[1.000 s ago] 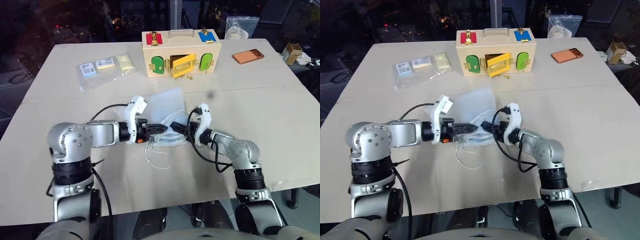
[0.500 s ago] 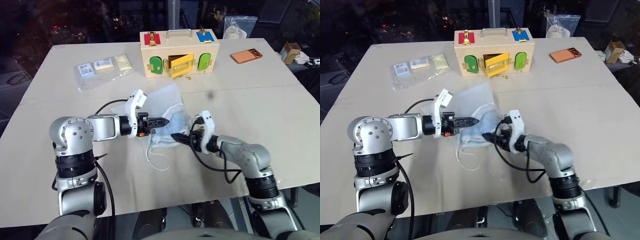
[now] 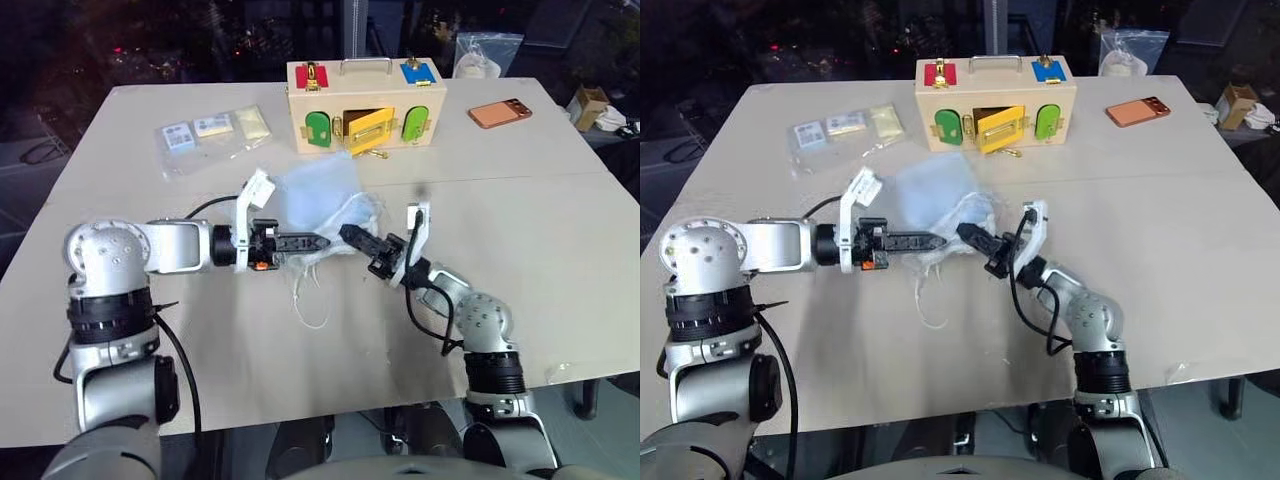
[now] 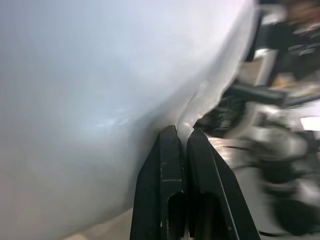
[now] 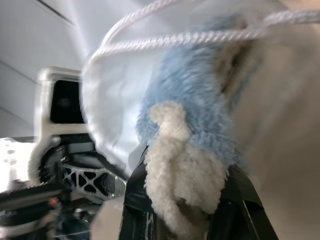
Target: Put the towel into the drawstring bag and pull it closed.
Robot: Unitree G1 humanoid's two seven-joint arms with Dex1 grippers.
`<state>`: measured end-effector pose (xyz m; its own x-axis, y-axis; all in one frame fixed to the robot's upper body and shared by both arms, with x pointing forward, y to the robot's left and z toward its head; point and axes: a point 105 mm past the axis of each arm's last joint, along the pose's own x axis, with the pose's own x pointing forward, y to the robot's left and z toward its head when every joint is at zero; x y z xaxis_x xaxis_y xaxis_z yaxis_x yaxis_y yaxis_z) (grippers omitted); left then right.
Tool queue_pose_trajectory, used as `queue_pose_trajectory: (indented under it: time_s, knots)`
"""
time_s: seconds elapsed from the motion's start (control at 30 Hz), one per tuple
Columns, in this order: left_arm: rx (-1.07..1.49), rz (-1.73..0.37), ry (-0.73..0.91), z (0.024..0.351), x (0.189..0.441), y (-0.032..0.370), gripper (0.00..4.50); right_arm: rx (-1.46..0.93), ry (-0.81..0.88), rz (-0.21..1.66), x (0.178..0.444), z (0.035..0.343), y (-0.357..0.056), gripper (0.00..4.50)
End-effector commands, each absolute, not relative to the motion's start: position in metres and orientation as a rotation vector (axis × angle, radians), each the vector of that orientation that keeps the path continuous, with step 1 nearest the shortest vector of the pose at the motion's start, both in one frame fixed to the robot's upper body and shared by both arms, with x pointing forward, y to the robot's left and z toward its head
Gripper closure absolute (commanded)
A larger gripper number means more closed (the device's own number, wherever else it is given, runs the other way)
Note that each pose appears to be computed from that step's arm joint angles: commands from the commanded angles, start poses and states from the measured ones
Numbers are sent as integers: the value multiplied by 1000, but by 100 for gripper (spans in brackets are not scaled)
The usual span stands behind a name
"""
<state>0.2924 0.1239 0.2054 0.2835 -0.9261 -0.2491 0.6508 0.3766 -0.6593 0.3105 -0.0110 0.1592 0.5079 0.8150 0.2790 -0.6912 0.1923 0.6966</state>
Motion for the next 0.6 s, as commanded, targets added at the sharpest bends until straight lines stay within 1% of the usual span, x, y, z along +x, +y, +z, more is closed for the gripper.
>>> queue_pose_trajectory:
  time_s: [0.03, 0.1, 0.2, 0.33, 0.4, 0.43, 0.5, 0.6]
  knots:
    - [-521, -1214, 602, 250, 293, 117, 450, 854, 22, 1183, 289, 211, -27, 449]
    - [-523, -1150, 607, 250, 302, 121, 450, 822, 23, 1189, 284, 216, -34, 449]
    - [-442, -1048, 724, 216, 301, 123, 450, 760, 116, 1141, 287, 196, -37, 449]
    - [-481, -1120, 848, 181, 282, 102, 450, 680, 333, 1019, 293, 133, -29, 449]
    - [-468, -1127, 882, 170, 276, 95, 450, 646, 409, 983, 290, 109, -28, 449]
    - [-474, -1133, 897, 168, 273, 94, 450, 618, 432, 985, 285, 102, -28, 449]
    - [-477, -1152, 888, 174, 272, 94, 450, 607, 445, 1003, 275, 103, -30, 449]
    - [-541, -1176, 885, 188, 278, 96, 450, 659, 402, 1037, 261, 126, -43, 449]
